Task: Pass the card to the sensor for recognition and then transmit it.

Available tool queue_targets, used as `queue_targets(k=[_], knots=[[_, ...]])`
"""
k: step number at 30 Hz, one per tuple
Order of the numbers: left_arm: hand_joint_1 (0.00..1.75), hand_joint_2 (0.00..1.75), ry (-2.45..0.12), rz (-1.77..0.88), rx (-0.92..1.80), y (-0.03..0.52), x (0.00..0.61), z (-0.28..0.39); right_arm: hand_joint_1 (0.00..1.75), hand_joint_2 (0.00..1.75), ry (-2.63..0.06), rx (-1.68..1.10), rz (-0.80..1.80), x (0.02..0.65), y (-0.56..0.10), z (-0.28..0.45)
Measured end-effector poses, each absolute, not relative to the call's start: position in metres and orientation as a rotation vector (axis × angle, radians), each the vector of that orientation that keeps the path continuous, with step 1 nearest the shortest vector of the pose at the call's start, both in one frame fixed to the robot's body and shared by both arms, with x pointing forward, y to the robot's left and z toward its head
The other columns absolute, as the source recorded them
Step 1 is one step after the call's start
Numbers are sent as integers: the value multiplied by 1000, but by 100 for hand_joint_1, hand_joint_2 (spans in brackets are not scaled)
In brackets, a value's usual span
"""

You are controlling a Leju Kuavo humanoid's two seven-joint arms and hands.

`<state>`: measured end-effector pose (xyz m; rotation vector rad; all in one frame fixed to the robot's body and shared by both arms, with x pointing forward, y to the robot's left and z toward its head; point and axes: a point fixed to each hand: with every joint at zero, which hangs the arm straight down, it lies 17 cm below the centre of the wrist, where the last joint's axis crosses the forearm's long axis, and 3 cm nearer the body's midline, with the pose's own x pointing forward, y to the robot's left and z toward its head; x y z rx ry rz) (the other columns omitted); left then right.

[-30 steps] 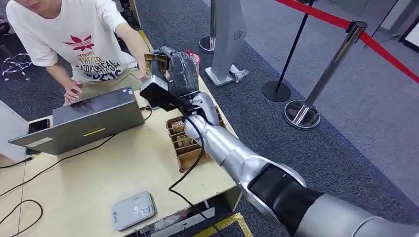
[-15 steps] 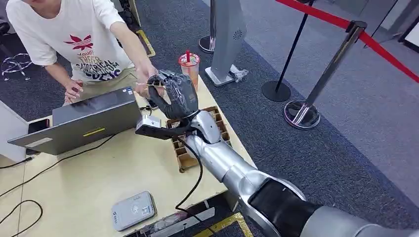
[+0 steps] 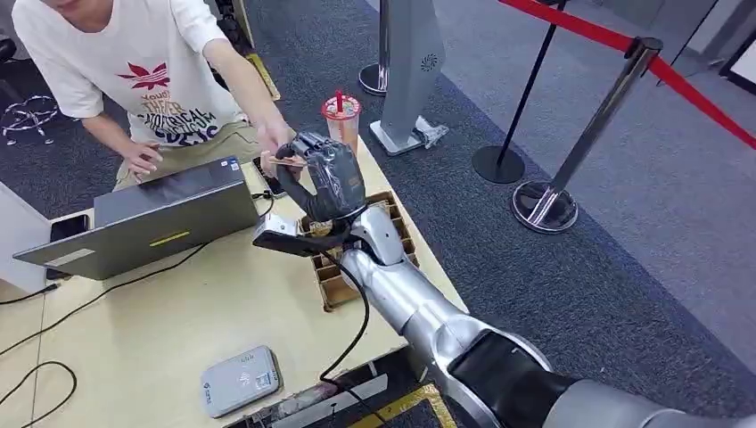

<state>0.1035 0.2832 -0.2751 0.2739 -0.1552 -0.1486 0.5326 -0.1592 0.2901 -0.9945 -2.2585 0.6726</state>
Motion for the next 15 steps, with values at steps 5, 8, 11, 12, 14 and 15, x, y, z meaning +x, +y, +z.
queue_targets(k=[5,8,11,12,14,15], knots=[[0,175,-156,-148,279,284,104,-275,0,175,-2253,-993,661,533,-162,289],[0,175,-156,-148,280,284,104,-275,0,175,-2254,-981,644,532,-163,288],[0,175,-156,-147,281,285,104,-275,0,175,-2249,-976,626,532,-167,286],[0,175,-156,-146,280,284,103,-275,0,175,-2246,-968,606,531,-169,286],[0,175,-155,-143,280,285,103,-275,0,175,-2240,-954,570,530,-173,285],[0,175,-156,-141,280,284,103,-275,0,175,-2241,-955,561,528,-175,286]])
